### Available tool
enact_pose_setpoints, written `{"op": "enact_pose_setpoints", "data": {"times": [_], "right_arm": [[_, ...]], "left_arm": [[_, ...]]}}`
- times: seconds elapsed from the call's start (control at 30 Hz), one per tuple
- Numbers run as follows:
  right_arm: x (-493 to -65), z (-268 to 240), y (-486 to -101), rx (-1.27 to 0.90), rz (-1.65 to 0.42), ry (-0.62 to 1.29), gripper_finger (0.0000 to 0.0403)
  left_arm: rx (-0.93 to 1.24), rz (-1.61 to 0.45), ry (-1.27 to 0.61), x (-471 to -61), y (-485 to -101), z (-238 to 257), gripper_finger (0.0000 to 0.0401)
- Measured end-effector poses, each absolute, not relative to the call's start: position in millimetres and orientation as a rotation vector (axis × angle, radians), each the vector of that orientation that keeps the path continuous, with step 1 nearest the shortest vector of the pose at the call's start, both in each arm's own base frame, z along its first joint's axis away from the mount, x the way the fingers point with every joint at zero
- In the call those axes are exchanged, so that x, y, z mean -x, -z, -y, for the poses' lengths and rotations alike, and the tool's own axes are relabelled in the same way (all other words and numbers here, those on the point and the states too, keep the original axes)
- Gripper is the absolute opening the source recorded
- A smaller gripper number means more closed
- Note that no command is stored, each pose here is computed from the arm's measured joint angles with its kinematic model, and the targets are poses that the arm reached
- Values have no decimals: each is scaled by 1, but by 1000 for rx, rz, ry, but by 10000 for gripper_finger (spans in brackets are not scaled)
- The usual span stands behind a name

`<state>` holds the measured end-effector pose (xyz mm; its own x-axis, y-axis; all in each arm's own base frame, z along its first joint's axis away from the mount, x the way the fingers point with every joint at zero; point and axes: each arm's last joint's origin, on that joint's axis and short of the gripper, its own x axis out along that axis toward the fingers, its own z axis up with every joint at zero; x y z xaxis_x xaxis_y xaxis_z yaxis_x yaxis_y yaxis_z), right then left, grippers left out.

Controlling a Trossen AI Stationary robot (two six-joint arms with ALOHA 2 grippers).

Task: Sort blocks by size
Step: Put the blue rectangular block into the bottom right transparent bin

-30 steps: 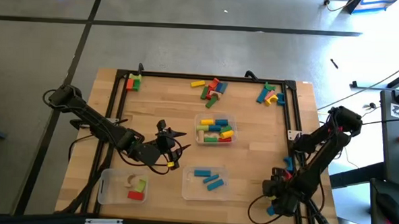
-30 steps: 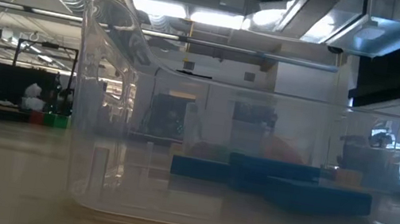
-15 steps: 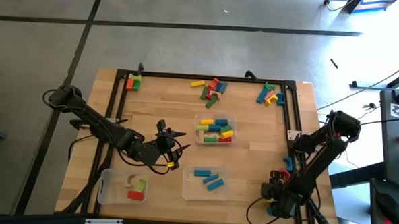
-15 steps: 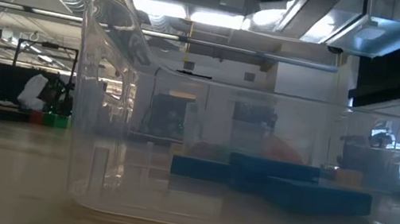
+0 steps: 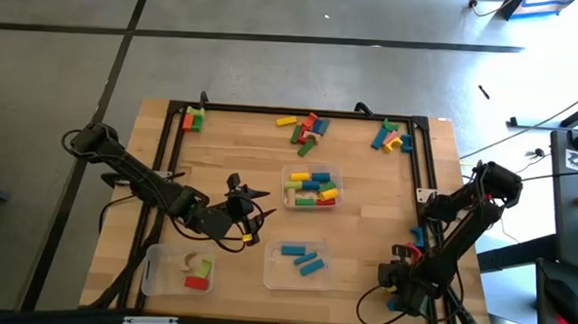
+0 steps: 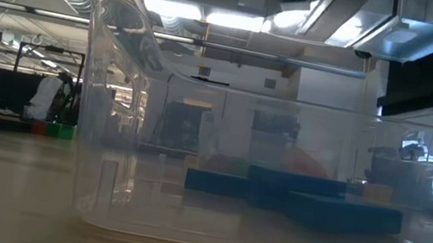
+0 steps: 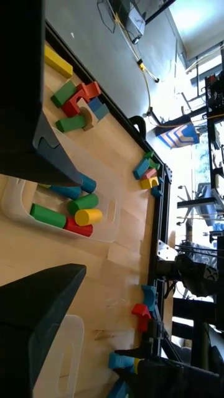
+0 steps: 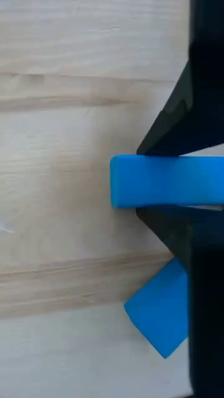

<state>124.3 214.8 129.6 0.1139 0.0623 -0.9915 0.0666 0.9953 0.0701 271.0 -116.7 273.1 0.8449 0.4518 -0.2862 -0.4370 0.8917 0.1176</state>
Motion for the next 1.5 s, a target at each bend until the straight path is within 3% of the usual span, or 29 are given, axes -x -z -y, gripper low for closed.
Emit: {"op": "enact_pose_setpoints", "data": {"times": [0.07, 0.5, 0.7, 0.9, 1.13, 1.3, 1.5], "right_arm": [[-125, -215, -130, -103, -1461, 7, 101], [-143, -231, -166, -75, -1424, -17, 113], [-172, -233, -192, -97, -1367, -76, 111], [-210, -232, -231, -129, -1223, -136, 113], [-249, -228, -276, -25, -903, -204, 114], [-270, -219, -279, 24, -752, -209, 115], [-285, -199, -265, 21, -725, -162, 115]], "left_arm": [[-48, -314, -469, -271, -273, 117, 210], [-49, -315, -469, -271, -273, 117, 210], [-51, -320, -470, -271, -272, 117, 210], [-54, -323, -470, -270, -272, 116, 210], [-54, -323, -470, -270, -272, 116, 210], [-51, -322, -471, -270, -272, 116, 210], [-53, -323, -470, -270, -272, 116, 210]]}}
